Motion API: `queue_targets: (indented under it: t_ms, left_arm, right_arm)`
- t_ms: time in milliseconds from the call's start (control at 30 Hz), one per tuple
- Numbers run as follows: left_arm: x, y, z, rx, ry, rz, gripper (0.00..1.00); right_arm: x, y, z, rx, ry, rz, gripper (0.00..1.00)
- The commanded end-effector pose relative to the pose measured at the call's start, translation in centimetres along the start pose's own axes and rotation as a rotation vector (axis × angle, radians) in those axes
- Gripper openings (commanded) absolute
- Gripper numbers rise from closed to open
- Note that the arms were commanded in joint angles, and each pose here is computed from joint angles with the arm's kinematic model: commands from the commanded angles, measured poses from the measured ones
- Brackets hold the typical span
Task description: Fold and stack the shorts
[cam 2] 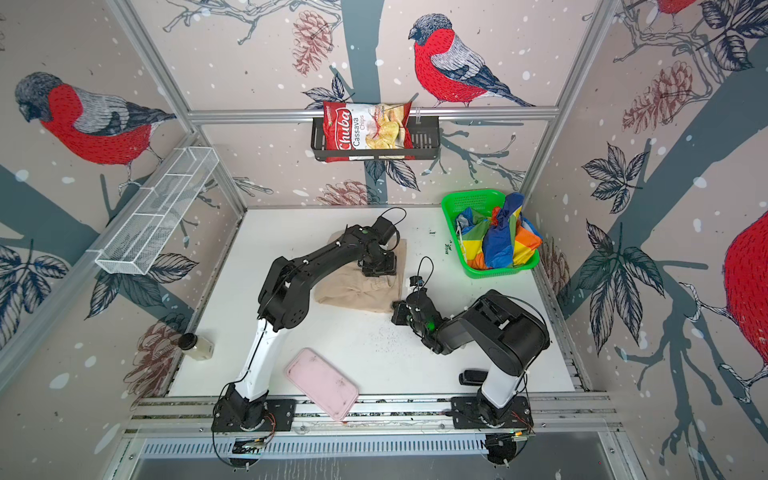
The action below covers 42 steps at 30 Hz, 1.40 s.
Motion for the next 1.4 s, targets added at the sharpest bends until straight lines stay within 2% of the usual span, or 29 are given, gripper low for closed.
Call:
queue_targets:
  t_ms: [0, 133, 267, 333, 400, 433, 467, 533, 633, 767, 933, 1200, 1367]
  left_arm:
    - [1.0, -2.5, 2.7, -0.178, -0.070, -0.038, 0.98]
    - [2.0, -3.1, 8.2, -0.239, -0.176, -0.070, 0.98]
    - [1.6, -0.6, 13.8, -0.252, -0.310, -0.057, 0.95]
    - [0.9, 1.3, 15.8, -0.265, -0.385, -0.038, 0.90]
    - [-0.4, 3.3, 17.0, -0.253, -0.442, -0.012, 0.70]
    - [-1.0, 4.1, 17.2, -0.240, -0.457, 0.002, 0.64]
    - [-1.8, 5.0, 17.1, -0.222, -0.459, 0.019, 0.57]
    - [-3.3, 6.5, 16.6, -0.188, -0.450, 0.043, 0.49]
    - [-5.4, 9.0, 14.9, -0.141, -0.399, 0.091, 0.47]
    - [-7.8, 12.0, 12.6, -0.080, -0.362, 0.152, 0.46]
    - [-9.3, 14.5, 10.3, -0.043, -0.350, 0.212, 0.44]
    - [-10.3, 15.9, 7.2, -0.023, -0.289, 0.243, 0.39]
    - [-11.5, 16.5, 5.4, -0.012, -0.249, 0.260, 0.24]
  right_arm:
    - [-2.0, -2.0, 0.5, -0.122, 0.123, -0.008, 0.00]
    - [-0.1, -0.5, 2.0, -0.123, 0.077, 0.008, 0.00]
    - [3.2, 2.4, 4.0, -0.105, -0.010, 0.049, 0.01]
    - [5.0, 3.8, 4.5, -0.101, -0.034, 0.075, 0.03]
    - [6.9, 5.2, 4.3, -0.092, -0.040, 0.102, 0.06]
    - [7.5, 5.7, 4.0, -0.087, -0.031, 0.114, 0.09]
    - [8.4, 6.4, 3.4, -0.080, -0.018, 0.127, 0.11]
    - [9.6, 7.3, 1.6, -0.079, 0.022, 0.143, 0.17]
    - [11.2, 8.4, -1.6, -0.075, 0.080, 0.166, 0.26]
    - [12.9, 9.1, -5.6, -0.015, 0.145, 0.102, 0.32]
    - [14.6, 9.7, -8.4, 0.034, 0.165, 0.064, 0.43]
    - [15.3, 8.4, -11.6, 0.029, 0.187, -0.006, 0.48]
    - [16.0, 7.5, -12.0, 0.011, 0.173, -0.029, 0.54]
Point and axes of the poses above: each gripper's point midway between its finger pads, its own z axis back along the fingers, its own y axis along the line the jaws close on, x = y × z, the point moved 7 cm from there along z, back along the fingers, and after that the axes turned 10 degrees about -z, right-handed, at the moved point
